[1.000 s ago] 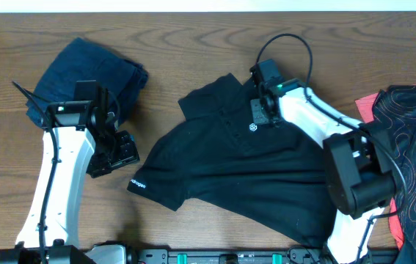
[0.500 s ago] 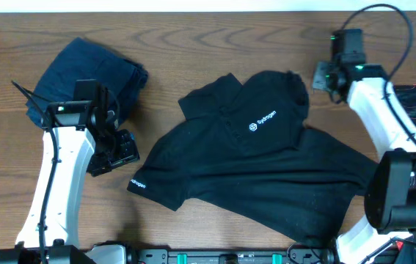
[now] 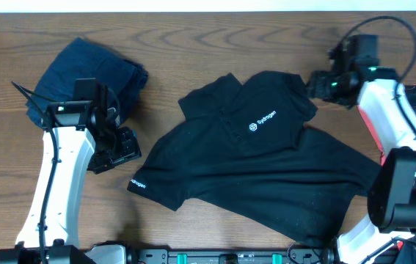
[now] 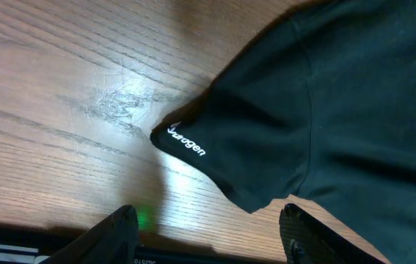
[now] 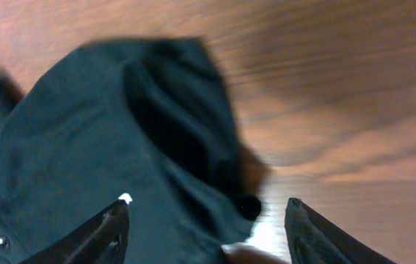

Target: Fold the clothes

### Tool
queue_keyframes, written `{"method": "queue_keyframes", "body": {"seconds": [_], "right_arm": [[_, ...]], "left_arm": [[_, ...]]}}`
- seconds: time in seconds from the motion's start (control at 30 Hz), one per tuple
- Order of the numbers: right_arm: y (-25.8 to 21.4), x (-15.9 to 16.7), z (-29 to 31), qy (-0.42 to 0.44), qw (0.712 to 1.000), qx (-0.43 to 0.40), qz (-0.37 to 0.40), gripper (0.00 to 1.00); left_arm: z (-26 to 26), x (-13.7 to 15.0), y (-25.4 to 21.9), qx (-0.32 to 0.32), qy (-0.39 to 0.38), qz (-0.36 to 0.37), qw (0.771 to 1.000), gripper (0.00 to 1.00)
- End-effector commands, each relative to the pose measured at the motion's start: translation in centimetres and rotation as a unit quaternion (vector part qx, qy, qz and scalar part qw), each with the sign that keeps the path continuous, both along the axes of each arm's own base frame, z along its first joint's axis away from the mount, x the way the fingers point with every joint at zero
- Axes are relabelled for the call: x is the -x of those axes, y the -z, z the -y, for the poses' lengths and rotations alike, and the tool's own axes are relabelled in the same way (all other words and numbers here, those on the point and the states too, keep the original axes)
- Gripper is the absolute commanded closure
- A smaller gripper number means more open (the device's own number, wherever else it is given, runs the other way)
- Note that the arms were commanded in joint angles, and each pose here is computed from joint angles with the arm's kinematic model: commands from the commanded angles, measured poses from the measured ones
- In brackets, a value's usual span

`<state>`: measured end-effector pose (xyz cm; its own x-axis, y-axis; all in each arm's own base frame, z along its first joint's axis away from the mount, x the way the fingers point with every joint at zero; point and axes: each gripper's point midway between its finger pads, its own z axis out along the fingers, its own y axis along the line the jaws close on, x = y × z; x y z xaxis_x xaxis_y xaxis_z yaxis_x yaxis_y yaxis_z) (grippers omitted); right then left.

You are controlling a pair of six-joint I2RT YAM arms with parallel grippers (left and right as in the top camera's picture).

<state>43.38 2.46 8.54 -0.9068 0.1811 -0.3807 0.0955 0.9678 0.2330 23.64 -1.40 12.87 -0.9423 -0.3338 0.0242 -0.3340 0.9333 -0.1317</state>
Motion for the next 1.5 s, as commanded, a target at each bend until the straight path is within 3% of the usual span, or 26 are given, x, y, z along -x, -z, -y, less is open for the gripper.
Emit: {"method": "queue_keyframes", "body": {"seconds": [0.0,0.17,0.3,0.33,0.43,0.53,0.6,0.7,0.73,0.8,0.83,0.9,1.13,1.17,1.3,1.47], "right_arm": [[2.2,0.8,-0.6,-0.021,0.998,0.058,-0.014,0.32],[5.7,1.5,0.2,-0.013,0.994,0.103,-0.038,0.32],[8.0,1.4,0.7,-0.008,0.993,0.104,-0.049,0.35],[8.2,1.1,0.8,-0.007,0.993,0.104,-0.047,0.41],[8.4,0.1,1.5,0.007,0.994,0.109,-0.029,0.96],[7.8,-0.3,4.7,0.083,0.986,0.146,-0.021,0.99],[7.3,-0.2,7.6,0.136,0.977,0.16,-0.023,0.99],[6.7,0.0,8.9,0.15,0.981,0.122,-0.03,0.99],[6.4,0.0,9.0,0.149,0.983,0.101,-0.029,0.94],[5.4,0.0,8.3,0.117,0.992,0.043,-0.02,0.58],[4.7,-0.1,7.7,0.095,0.995,0.015,-0.012,0.48],[3.1,0.0,6.7,0.058,0.998,-0.035,0.007,0.42],[-4.2,0.3,4.3,-0.022,0.987,-0.129,0.096,0.4],[-5.2,0.4,3.9,-0.028,0.985,-0.135,0.106,0.41],[-9.0,2.0,2.1,-0.049,0.978,-0.16,0.128,0.46],[-11.7,5.4,0.5,-0.053,0.978,-0.167,0.115,0.51]], "left_arm": [[0.2,0.1,-0.1,0.005,0.0,0.0,1.0,0.36],[0.4,0.1,-0.1,0.013,0.001,0.001,1.0,0.36],[2.8,-0.3,-0.6,0.077,0.063,0.021,0.995,0.36],[3.6,-0.3,-0.8,0.097,0.086,0.028,0.991,0.36],[5.3,-0.1,-1.2,0.127,0.133,0.039,0.982,0.36],[6.3,0.2,-1.3,0.132,0.164,0.041,0.977,0.36],[7.4,0.4,-1.3,0.132,0.197,0.044,0.971,0.36],[8.8,0.4,-1.3,0.132,0.239,0.054,0.961,0.36],[9.4,0.3,-1.3,0.131,0.252,0.061,0.957,0.36],[10.5,-0.3,-1.4,0.131,0.271,0.08,0.95,0.36],[11.0,-0.6,-1.4,0.131,0.281,0.089,0.947,0.36],[12.0,-1.5,-1.5,0.131,0.296,0.11,0.94,0.36],[15.7,-4.9,-0.6,0.135,0.338,0.172,0.915,0.36],[16.2,-5.6,-0.1,0.135,0.341,0.176,0.913,0.41],[18.7,-8.2,2.6,0.14,0.354,0.191,0.905,0.92],[21.5,-10.9,6.5,0.143,0.378,0.214,0.89,0.94]]}}
